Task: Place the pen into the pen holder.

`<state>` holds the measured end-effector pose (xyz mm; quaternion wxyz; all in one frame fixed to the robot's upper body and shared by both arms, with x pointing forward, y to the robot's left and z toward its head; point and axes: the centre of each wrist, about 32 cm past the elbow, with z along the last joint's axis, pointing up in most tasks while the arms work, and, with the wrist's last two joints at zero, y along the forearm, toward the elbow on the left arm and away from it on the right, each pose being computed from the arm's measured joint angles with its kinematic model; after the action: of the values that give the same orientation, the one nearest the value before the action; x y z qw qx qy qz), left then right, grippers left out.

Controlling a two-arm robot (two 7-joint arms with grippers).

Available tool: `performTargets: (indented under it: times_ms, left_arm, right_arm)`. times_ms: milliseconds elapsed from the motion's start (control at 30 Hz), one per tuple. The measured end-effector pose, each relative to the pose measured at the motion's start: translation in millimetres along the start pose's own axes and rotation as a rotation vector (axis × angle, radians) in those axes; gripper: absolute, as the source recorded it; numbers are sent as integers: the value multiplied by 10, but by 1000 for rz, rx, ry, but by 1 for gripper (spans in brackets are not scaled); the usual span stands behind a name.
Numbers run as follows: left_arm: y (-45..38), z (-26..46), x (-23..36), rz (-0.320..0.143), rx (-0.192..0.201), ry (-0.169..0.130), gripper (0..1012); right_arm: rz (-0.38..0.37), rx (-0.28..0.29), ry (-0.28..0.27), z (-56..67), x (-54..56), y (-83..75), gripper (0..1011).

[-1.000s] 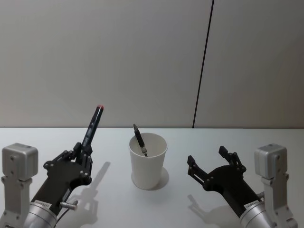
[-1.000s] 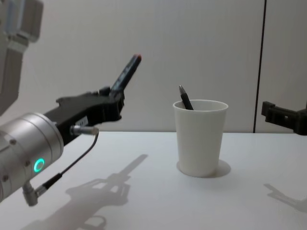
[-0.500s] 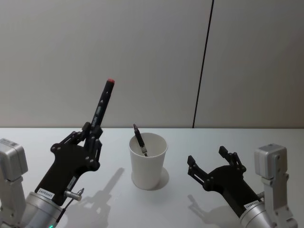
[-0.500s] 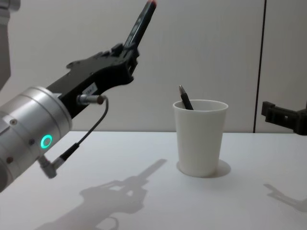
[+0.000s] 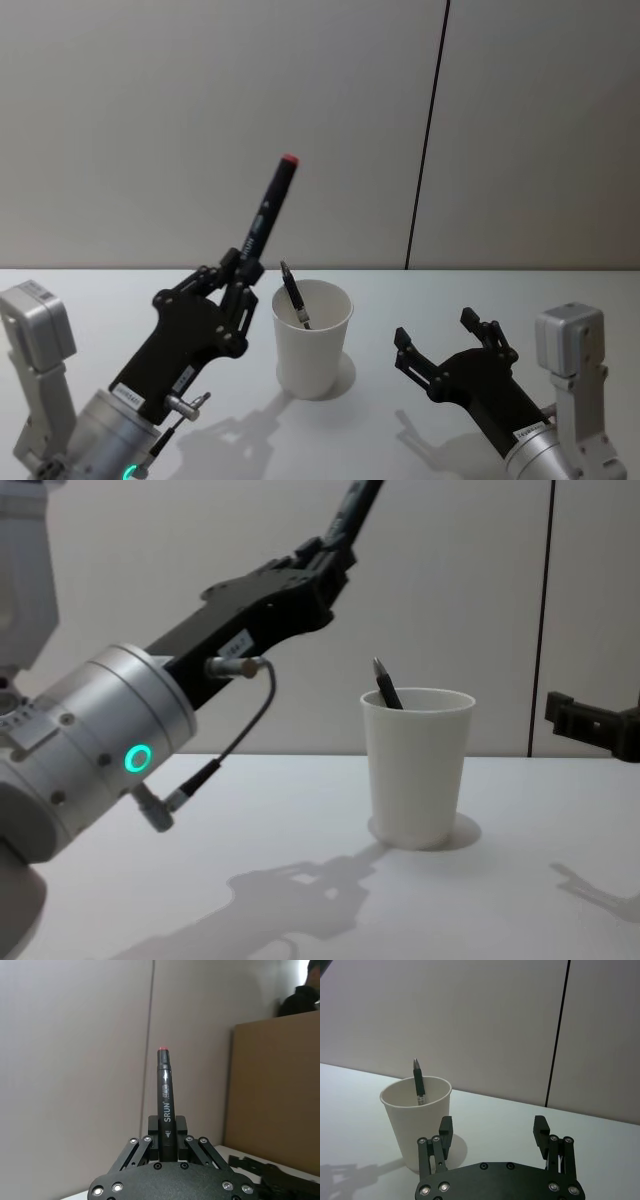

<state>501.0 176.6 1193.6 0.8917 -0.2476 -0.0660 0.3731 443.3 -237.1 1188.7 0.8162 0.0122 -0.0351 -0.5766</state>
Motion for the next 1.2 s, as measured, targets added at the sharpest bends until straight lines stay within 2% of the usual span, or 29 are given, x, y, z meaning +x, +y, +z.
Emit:
performTargets:
  times_ms: [267, 467, 633, 933, 1200]
  left_arm:
    - [-108, -58, 38, -105, 29, 60, 194]
    - [-226, -102, 83, -202, 82, 103, 194]
    - [-304, -132, 111, -265, 131, 122, 194]
    - [-463, -173, 174, -376, 198, 124, 194]
    - [-513, -193, 193, -413, 197, 110, 194]
  right_arm:
    - [0, 0, 0, 0, 0, 0, 1001]
    - [0, 0, 0, 0, 0, 0, 1001]
    - [0, 0, 0, 0, 0, 0, 1001]
    - [0, 0, 0, 0, 0, 0, 1001]
    - [0, 0, 0, 0, 0, 0, 1001]
